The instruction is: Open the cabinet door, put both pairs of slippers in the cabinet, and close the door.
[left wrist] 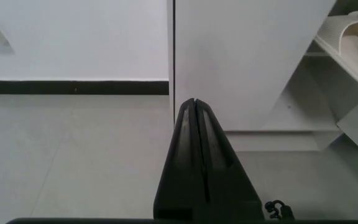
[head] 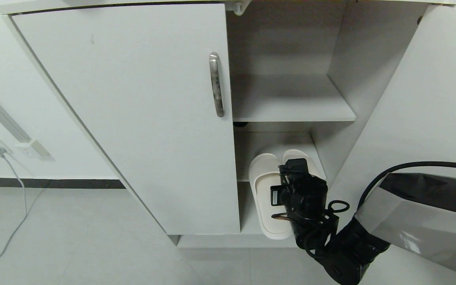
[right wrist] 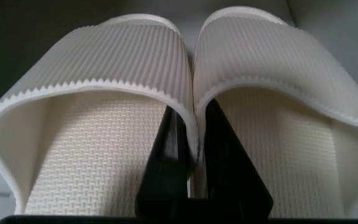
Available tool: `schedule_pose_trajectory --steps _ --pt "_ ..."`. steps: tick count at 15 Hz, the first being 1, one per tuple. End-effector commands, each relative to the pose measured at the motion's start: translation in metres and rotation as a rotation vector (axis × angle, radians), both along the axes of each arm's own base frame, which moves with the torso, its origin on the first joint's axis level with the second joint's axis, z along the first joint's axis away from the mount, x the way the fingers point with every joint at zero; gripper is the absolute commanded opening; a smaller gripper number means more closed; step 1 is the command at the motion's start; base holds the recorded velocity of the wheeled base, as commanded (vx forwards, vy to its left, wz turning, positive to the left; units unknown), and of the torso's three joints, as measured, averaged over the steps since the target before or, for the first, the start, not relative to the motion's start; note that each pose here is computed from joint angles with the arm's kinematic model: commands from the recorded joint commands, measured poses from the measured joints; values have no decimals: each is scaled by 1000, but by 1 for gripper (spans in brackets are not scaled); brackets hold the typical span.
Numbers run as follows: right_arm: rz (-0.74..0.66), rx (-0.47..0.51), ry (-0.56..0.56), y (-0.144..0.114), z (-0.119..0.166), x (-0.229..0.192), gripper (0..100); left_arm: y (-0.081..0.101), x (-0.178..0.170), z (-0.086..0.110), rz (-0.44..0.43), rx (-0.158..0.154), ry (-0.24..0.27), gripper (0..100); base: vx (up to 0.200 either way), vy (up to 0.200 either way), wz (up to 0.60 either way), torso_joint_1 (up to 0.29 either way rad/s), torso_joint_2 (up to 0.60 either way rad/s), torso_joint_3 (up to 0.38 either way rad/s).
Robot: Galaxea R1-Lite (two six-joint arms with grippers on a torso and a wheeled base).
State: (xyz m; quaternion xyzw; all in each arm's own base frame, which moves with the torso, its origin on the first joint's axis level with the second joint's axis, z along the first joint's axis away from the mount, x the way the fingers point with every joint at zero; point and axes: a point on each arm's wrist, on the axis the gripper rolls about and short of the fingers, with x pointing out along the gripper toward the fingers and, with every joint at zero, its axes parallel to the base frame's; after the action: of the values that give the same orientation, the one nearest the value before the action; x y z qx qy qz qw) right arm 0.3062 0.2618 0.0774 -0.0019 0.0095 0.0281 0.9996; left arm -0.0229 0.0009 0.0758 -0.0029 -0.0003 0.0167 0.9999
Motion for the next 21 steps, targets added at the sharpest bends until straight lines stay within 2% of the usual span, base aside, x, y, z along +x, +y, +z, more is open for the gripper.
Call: schedule_pose_trajectory --steps 1,3,9,15,21 --pt "-1 7 -8 1 3 2 0 0 0 0 0 0 2 0 0 0 0 0 0 0" --pt "-10 4 -12 1 1 9 0 0 0 0 0 0 2 0 0 0 0 0 0 0" --pt "-87 -6 -43 -1 -10 66 0 0 0 0 0 -2 2 0 0 0 0 0 0 0" --pt "-99 25 -79 14 4 99 0 0 0 0 0 -5 2 0 0 0 0 0 0 0" --pt "-126 20 -72 10 15 118 0 0 0 0 2 -3 0 0 0 0 0 0 0 0"
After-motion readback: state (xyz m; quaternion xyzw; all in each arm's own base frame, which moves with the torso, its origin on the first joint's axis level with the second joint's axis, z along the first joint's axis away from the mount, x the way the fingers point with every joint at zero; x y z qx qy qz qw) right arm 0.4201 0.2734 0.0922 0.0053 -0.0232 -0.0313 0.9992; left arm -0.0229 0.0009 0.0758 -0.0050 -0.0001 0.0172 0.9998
